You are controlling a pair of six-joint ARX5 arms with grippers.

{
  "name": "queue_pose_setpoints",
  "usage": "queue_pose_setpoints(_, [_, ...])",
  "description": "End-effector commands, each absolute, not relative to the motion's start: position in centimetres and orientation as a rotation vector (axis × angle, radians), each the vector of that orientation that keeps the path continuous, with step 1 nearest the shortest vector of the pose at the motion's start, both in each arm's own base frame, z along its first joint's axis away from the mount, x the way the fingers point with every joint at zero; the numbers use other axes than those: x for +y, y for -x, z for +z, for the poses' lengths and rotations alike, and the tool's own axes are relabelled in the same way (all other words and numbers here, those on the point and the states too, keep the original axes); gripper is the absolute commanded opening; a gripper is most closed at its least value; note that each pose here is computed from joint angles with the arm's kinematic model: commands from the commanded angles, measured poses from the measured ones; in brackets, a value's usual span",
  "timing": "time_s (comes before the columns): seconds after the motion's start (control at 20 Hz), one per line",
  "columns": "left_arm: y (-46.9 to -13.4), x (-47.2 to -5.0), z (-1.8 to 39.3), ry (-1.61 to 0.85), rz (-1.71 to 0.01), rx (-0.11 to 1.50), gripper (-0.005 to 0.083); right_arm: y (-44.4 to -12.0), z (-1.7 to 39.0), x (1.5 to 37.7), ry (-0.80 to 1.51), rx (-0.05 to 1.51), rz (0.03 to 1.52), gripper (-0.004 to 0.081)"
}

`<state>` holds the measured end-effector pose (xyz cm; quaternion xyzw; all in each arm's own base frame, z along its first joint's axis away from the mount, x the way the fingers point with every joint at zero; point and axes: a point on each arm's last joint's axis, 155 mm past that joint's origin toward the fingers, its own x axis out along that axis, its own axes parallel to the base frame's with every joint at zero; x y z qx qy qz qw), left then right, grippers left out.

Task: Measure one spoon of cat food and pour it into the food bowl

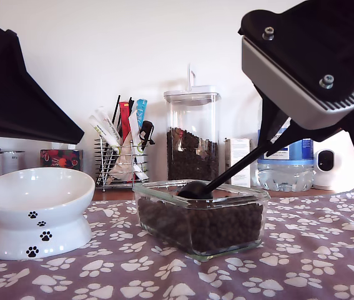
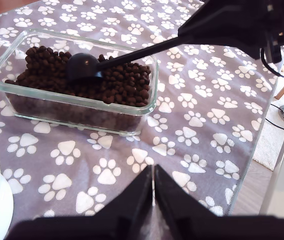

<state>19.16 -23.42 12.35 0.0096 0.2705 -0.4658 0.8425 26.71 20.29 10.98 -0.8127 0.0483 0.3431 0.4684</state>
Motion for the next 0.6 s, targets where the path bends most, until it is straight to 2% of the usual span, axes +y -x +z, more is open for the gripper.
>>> queue_pose_setpoints(0.0, [-18.9, -23.4, 11.8, -0.020, -0.986, 0.580, -0.0019, -25.8, 9.4, 20.3, 1.995, 0.144, 0.905, -0.0012])
queue_pose_setpoints(0.2, [-18.9, -23.4, 11.8, -0.020, -0.986, 0.579, -0.0019, -24.6, 8.7, 20.6, 1.967, 0.162, 0.950, -0.0012])
queue_pose_setpoints(0.55, [-18.9, -23.4, 11.8, -0.023, -0.987, 0.578, -0.0019, -23.7, 8.9, 21.9, 1.827, 0.181, 0.931, -0.0012])
